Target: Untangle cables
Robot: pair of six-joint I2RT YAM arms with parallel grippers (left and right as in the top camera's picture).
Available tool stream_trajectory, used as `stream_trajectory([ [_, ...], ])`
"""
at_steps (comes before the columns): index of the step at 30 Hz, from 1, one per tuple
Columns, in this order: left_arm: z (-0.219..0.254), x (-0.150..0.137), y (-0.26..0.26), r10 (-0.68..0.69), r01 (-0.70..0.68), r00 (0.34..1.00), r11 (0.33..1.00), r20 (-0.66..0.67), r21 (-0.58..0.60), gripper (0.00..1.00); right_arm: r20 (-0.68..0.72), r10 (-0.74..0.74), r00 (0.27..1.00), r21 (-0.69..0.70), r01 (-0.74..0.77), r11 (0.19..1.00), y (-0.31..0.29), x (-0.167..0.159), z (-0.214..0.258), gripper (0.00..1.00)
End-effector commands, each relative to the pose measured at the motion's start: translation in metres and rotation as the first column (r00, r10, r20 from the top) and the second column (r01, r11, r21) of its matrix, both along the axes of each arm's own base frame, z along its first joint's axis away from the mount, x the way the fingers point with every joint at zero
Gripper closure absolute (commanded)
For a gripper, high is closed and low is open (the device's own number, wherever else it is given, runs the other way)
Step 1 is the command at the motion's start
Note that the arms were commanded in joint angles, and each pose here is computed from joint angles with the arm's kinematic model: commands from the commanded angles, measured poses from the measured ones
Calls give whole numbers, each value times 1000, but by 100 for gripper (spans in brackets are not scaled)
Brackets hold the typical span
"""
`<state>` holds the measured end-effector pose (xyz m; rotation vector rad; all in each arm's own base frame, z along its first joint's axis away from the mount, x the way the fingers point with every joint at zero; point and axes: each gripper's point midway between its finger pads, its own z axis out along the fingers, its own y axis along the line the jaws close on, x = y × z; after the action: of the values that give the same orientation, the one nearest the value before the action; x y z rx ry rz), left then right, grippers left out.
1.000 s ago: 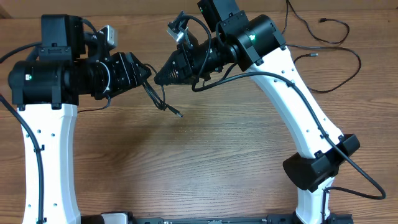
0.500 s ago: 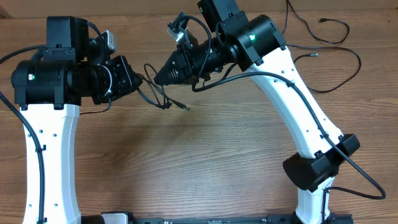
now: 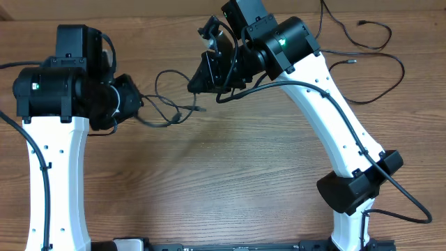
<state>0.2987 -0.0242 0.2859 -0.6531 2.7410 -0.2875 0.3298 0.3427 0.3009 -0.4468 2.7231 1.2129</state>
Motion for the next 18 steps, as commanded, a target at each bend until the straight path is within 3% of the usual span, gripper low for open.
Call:
stream_trajectory([
  [1, -5, -3, 29, 113, -109, 993, 983, -20, 145, 89, 88, -138, 987, -126, 149, 981, -22, 23, -6, 96],
  [9, -5, -4, 31, 116, -112, 993, 982, -23, 153, 87, 165, -207, 964, -242, 243, 939, -44, 38, -19, 96],
  [18, -5, -9, 49, 179, -168, 984, 954, -25, 247, 86, 275, -354, 894, -423, 443, 790, -91, 55, -34, 96],
])
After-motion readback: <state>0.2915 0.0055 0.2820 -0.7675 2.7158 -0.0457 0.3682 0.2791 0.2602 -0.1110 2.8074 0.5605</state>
